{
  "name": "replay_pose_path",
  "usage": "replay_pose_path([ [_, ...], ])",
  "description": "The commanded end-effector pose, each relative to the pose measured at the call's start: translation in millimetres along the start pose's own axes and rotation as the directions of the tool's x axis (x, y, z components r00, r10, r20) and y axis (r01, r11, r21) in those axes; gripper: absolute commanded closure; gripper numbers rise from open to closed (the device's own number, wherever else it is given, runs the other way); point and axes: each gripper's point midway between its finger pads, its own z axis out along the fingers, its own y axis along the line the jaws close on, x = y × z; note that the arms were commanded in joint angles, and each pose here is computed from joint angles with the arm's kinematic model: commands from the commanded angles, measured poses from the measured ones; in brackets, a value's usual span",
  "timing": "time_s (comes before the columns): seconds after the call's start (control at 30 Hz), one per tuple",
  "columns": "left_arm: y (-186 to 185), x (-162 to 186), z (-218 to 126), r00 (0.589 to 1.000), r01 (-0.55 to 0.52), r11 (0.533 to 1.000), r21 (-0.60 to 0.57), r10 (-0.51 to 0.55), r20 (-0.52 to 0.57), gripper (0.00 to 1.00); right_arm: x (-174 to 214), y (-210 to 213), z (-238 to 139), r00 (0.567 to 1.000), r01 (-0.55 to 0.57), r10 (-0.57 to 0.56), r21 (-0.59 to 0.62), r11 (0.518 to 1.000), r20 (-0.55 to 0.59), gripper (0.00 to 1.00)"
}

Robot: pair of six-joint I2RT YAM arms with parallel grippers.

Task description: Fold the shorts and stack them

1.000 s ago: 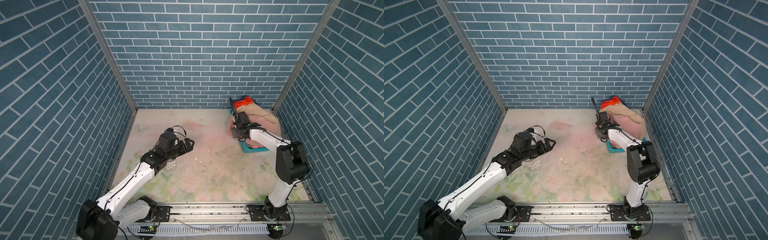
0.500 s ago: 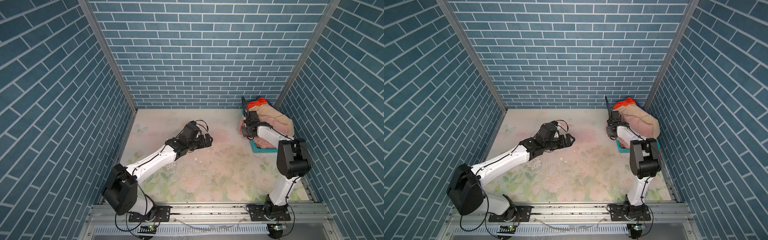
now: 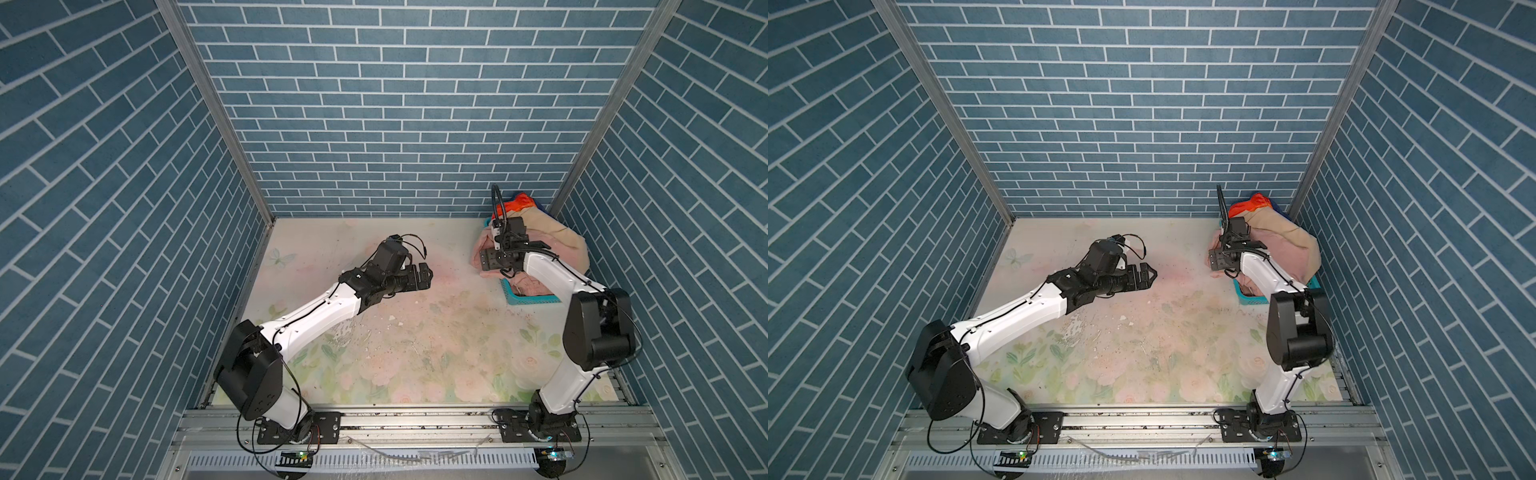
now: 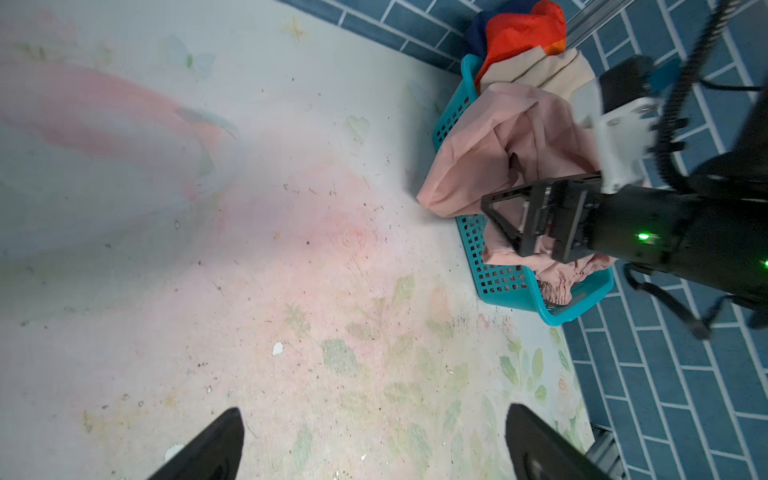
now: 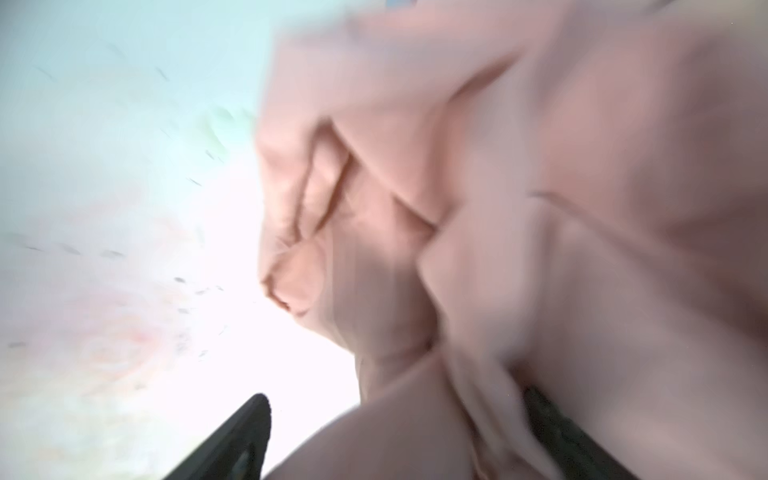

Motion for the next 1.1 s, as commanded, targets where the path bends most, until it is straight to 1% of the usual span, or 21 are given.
replay_pose_path([
  [0.0, 2, -16, 2, 0.993, -0.105, 0.991, -0.080, 0.108, 0.038, 0.00, -32, -16, -70, 0.976, -0.143, 0.144, -0.014, 0.990, 0.162, 0.06],
  [0.07, -3, -29, 3, 0.985, -0.150, 0.984, -0.101, 0.157, 0.069, 0.00, -27, -37, -86, 0.962, -0.212, 0.203, 0.030, 0.977, 0.183, 0.05],
  [0.13, -12, -43, 5, 0.977, -0.179, 0.978, -0.105, 0.189, 0.095, 0.00, -16, -63, -91, 0.946, -0.284, 0.264, 0.087, 0.955, 0.188, 0.01],
  [0.2, -23, -55, 10, 0.974, -0.186, 0.978, -0.097, 0.197, 0.113, 0.00, 2, -90, -85, 0.923, -0.369, 0.345, 0.135, 0.920, 0.174, 0.01],
  [0.3, -32, -65, 20, 0.978, -0.172, 0.979, -0.107, 0.183, 0.103, 0.00, 28, -120, -74, 0.877, -0.480, 0.465, 0.170, 0.861, 0.122, 0.01],
  [0.37, -40, -67, 28, 0.980, -0.177, 0.980, -0.088, 0.184, 0.078, 0.00, 41, -133, -68, 0.858, -0.514, 0.504, 0.196, 0.835, 0.102, 0.01],
  [0.4, -43, -66, 32, 0.980, -0.182, 0.980, -0.081, 0.187, 0.065, 0.00, 47, -138, -63, 0.855, -0.518, 0.509, 0.209, 0.830, 0.096, 0.02],
  [0.47, -46, -63, 41, 0.982, -0.183, 0.981, -0.069, 0.186, 0.040, 0.00, 54, -140, -49, 0.852, -0.522, 0.519, 0.209, 0.827, 0.073, 0.03],
  [0.57, -45, -52, 55, 0.984, -0.179, 0.983, -0.052, 0.178, -0.018, 0.00, 68, -138, -24, 0.848, -0.510, 0.529, 0.226, 0.830, -0.027, 0.09],
  [0.67, -42, -43, 59, 0.981, -0.184, 0.981, -0.058, 0.180, -0.070, 0.00, 71, -142, -13, 0.848, -0.502, 0.528, 0.256, 0.826, -0.041, 0.23],
  [0.7, -42, -42, 58, 0.980, -0.188, 0.980, -0.063, 0.183, -0.080, 0.00, 69, -144, -11, 0.854, -0.493, 0.519, 0.263, 0.829, -0.034, 0.31],
  [0.73, -42, -42, 56, 0.978, -0.194, 0.979, -0.065, 0.189, -0.085, 0.00, 69, -146, -10, 0.859, -0.485, 0.510, 0.268, 0.833, -0.031, 0.42],
  [0.8, -43, -45, 51, 0.974, -0.218, 0.973, -0.070, 0.211, -0.086, 0.00, 67, -151, -10, 0.870, -0.463, 0.492, 0.291, 0.838, -0.033, 0.78],
  [0.83, -43, -46, 48, 0.971, -0.230, 0.970, -0.073, 0.223, -0.084, 0.00, 66, -153, -11, 0.873, -0.456, 0.487, 0.301, 0.837, -0.033, 0.90],
  [0.87, -43, -48, 45, 0.967, -0.246, 0.966, -0.078, 0.240, -0.080, 0.00, 65, -154, -14, 0.872, -0.455, 0.488, 0.309, 0.835, -0.034, 1.00],
  [0.97, -42, -53, 37, 0.957, -0.287, 0.953, -0.097, 0.281, -0.072, 0.00, 51, -150, -27, 0.868, -0.478, 0.497, 0.270, 0.836, 0.000, 1.00],
  [1.07, -42, -59, 29, 0.946, -0.323, 0.940, -0.109, 0.318, -0.060, 0.01, 28, -145, -54, 0.868, -0.494, 0.493, 0.218, 0.842, 0.065, 1.00],
])
